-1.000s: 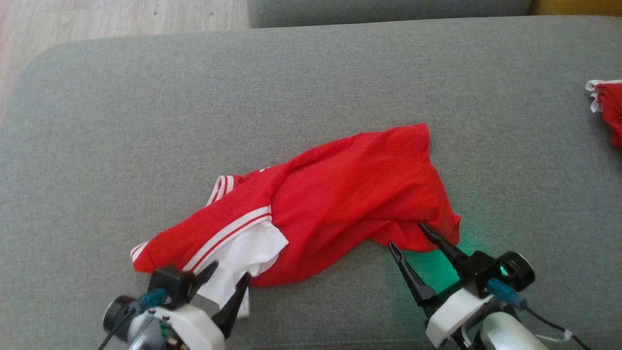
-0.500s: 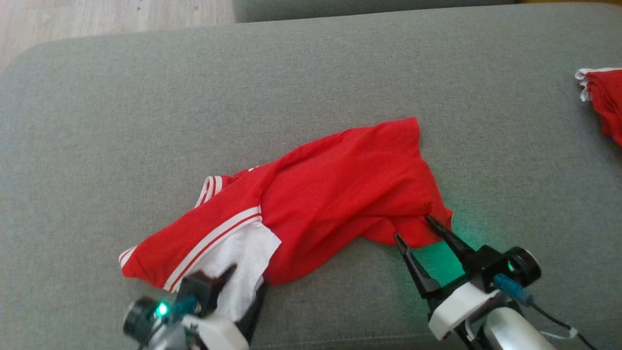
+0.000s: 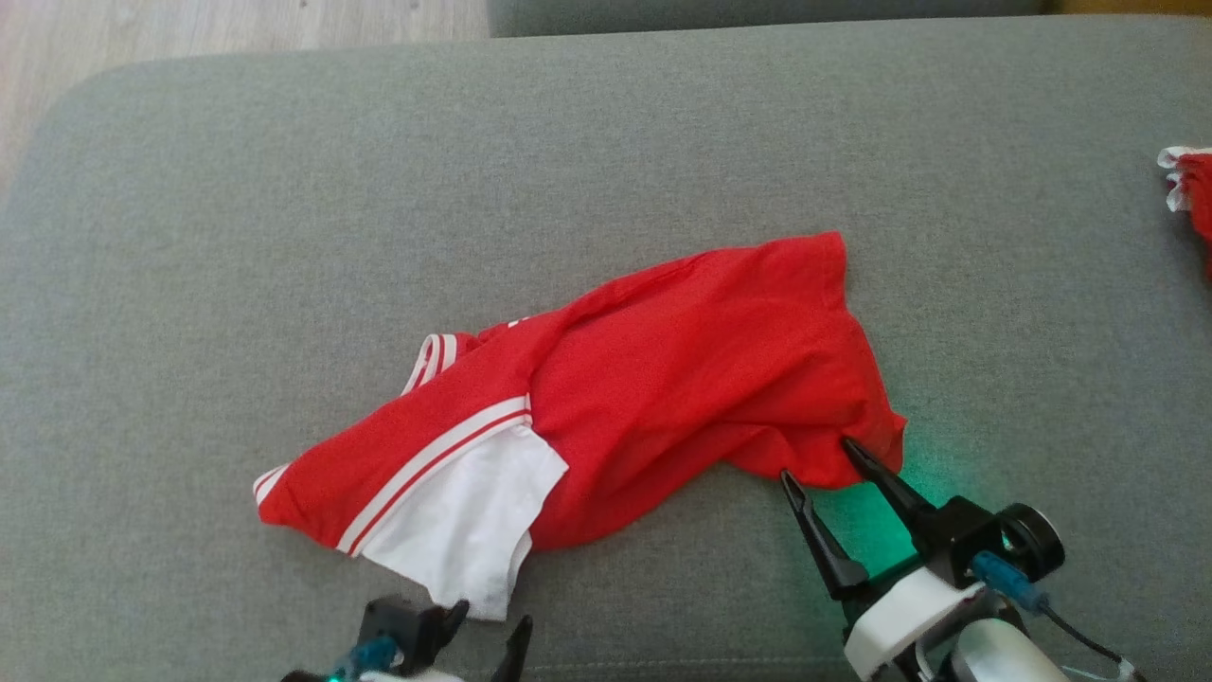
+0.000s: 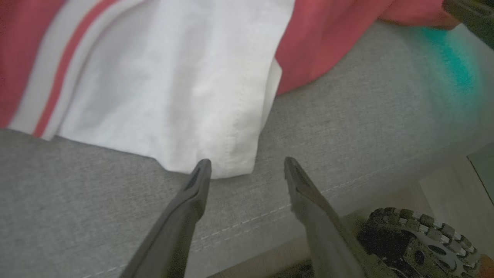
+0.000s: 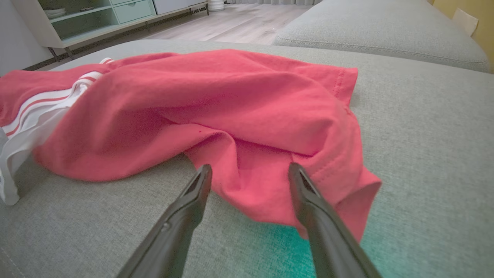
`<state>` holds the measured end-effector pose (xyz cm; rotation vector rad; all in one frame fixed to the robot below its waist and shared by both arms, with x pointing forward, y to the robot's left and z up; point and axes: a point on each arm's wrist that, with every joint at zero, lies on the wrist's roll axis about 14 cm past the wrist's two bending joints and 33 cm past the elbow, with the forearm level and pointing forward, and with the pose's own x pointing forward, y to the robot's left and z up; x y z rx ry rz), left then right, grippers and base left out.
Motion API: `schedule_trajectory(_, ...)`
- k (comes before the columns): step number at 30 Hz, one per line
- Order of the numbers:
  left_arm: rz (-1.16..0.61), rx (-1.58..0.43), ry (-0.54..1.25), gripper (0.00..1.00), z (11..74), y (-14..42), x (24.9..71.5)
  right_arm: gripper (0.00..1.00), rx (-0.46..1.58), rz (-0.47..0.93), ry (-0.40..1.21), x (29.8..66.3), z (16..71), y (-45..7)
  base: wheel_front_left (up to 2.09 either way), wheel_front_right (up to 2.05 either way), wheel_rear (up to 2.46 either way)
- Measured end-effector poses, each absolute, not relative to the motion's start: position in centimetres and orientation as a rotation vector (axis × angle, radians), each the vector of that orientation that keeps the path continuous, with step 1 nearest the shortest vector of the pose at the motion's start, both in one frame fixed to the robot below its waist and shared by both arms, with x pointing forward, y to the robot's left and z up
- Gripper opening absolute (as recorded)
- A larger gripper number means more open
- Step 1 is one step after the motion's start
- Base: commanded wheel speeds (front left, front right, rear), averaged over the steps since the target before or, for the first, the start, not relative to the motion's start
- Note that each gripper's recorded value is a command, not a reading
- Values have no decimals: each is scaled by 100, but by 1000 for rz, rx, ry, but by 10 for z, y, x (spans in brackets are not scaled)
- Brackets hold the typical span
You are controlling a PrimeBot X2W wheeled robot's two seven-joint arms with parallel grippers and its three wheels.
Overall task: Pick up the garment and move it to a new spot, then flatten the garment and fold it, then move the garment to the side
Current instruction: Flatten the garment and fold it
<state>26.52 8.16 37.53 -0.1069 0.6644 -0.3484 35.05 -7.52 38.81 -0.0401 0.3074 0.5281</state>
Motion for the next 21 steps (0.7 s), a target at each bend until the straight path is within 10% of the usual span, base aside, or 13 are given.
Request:
schedule_trajectory(6, -340, -82, 691, 93, 362, 82, 280, 100, -46, 529, 313, 355, 385, -78, 0, 0, 0)
schedule_trajectory(10, -339, -58, 705, 0, 354, 85, 285, 100, -55, 519, 318, 355, 384, -84, 0, 0, 0)
schedule_trajectory(21, -311, -43, 563, 0, 397, 104, 301, 100, -76, 494, 250, 368, 406, -95, 0, 0, 0)
